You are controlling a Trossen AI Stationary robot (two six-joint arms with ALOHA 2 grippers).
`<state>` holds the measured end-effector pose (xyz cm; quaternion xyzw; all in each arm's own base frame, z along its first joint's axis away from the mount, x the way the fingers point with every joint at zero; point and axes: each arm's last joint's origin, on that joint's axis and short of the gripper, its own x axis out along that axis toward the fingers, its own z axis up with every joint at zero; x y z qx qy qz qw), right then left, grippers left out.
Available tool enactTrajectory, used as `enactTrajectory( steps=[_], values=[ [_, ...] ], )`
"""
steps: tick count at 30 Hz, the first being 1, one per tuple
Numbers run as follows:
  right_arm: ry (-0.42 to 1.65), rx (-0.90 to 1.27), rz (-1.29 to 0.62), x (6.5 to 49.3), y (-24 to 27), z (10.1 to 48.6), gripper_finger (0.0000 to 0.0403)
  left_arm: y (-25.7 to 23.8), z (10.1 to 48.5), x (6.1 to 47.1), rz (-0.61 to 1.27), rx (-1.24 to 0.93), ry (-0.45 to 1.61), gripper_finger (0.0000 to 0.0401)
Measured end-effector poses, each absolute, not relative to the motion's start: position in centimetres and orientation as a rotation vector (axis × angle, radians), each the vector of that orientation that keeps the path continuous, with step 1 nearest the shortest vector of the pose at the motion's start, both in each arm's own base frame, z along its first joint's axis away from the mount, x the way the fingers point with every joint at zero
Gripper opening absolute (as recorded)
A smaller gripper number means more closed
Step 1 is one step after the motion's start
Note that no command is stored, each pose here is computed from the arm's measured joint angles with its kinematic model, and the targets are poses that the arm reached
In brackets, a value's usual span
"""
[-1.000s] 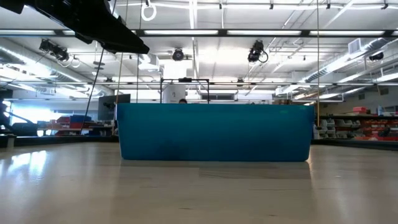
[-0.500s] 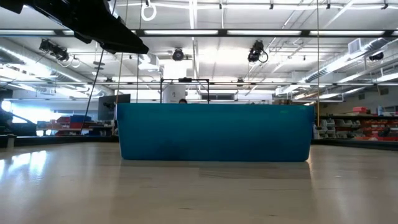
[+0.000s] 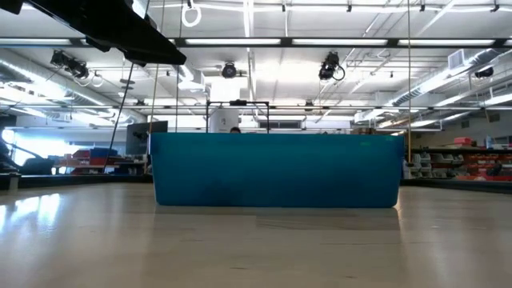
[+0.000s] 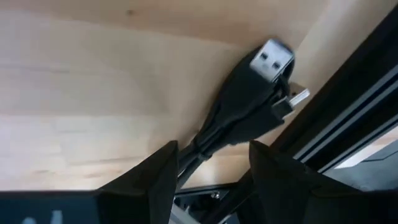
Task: Pick and place USB-C Cables
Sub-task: Put the black charger cable into the blue bin
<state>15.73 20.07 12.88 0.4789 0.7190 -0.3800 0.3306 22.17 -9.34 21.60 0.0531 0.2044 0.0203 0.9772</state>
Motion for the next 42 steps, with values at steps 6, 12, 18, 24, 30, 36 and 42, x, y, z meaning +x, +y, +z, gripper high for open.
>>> enactTrajectory(
  steps=[6,12,18,24,30,36,42],
  values=[
    [1.883,1.236,-1.013,15.2,19.9,12.4,0.0203,-9.3,21.6,22.2,0.041,0.107,0.412,0.0173],
    [1.831,1.233,-1.028,15.0,19.8,12.2,0.0202,-9.3,21.6,22.2,0.041,0.106,0.411,0.0173],
    [1.753,1.198,-0.972,15.2,19.7,12.1,0.0184,-9.3,21.6,22.2,0.041,0.106,0.411,0.0173],
    [1.719,1.162,-0.894,15.6,19.4,12.1,0.0164,-9.3,21.6,22.2,0.042,0.106,0.410,0.0173],
    [1.687,1.122,-0.846,15.9,19.5,12.2,0.0148,-9.3,21.6,22.2,0.042,0.106,0.411,0.0173],
    [1.645,1.042,-0.836,16.4,19.6,13.2,0.0105,-9.3,21.7,22.2,0.042,0.102,0.403,0.0173],
    [1.597,0.991,-0.787,17.8,19.7,14.8,0.0043,-9.3,21.7,22.2,0.041,0.101,0.401,0.0173]
  ],
)
